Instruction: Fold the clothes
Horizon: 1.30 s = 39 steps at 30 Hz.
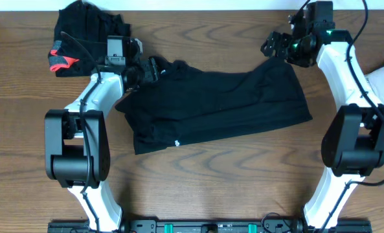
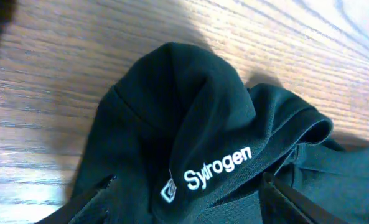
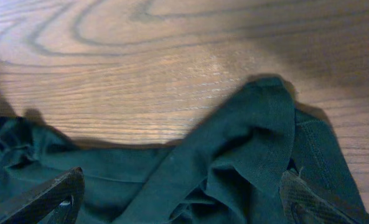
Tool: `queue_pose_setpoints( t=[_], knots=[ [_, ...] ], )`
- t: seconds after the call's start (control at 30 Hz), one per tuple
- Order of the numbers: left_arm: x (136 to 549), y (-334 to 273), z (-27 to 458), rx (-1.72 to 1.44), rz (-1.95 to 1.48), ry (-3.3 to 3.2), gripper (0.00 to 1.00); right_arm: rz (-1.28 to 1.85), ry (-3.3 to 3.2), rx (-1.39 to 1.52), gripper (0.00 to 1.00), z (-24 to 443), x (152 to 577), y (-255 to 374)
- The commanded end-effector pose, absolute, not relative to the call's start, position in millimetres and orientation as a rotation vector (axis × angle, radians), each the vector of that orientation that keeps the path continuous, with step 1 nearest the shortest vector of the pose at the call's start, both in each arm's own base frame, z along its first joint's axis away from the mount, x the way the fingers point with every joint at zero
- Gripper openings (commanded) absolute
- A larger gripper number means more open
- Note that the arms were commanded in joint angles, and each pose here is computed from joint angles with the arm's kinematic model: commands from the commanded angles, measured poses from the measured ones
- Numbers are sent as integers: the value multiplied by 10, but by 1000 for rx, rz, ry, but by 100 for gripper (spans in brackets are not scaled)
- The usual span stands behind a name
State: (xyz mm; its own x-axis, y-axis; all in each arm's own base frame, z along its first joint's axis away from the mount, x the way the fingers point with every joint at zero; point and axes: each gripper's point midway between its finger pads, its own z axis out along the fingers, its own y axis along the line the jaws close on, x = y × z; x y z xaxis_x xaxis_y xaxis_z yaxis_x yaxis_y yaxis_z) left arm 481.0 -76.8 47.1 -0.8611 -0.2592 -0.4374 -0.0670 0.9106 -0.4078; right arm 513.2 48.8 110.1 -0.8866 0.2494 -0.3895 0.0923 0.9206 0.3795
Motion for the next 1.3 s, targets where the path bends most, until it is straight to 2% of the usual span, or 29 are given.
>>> queue_pose_setpoints(
  t=[0.0,0.37,0.5,0.63,0.73,0.8,0.9,1.0,1.27],
  knots=[
    [4832,-860,399,-218,-576,2589,70,463,2665,244,97,950,5172,485],
    [4875,-891,416,-204,-583,2569,69,465,2679,258,97,913,5153,478],
    [4883,-920,434,-194,-606,2561,60,462,2685,259,97,906,5140,477],
    [4883,-920,434,-194,-606,2561,59,454,2685,261,97,903,5141,465],
    [4883,-920,434,-194,-606,2561,44,414,2691,273,97,881,5136,416],
    [4882,-920,434,-194,-606,2561,26,400,2696,281,96,864,5126,398],
    [4882,-920,434,-195,-606,2561,13,402,2705,344,95,846,5102,386],
    [4881,-920,433,-200,-607,2562,6,409,2700,369,94,850,5110,387],
    [4873,-919,427,-201,-607,2566,6,418,2653,394,89,783,5258,282]
  ],
)
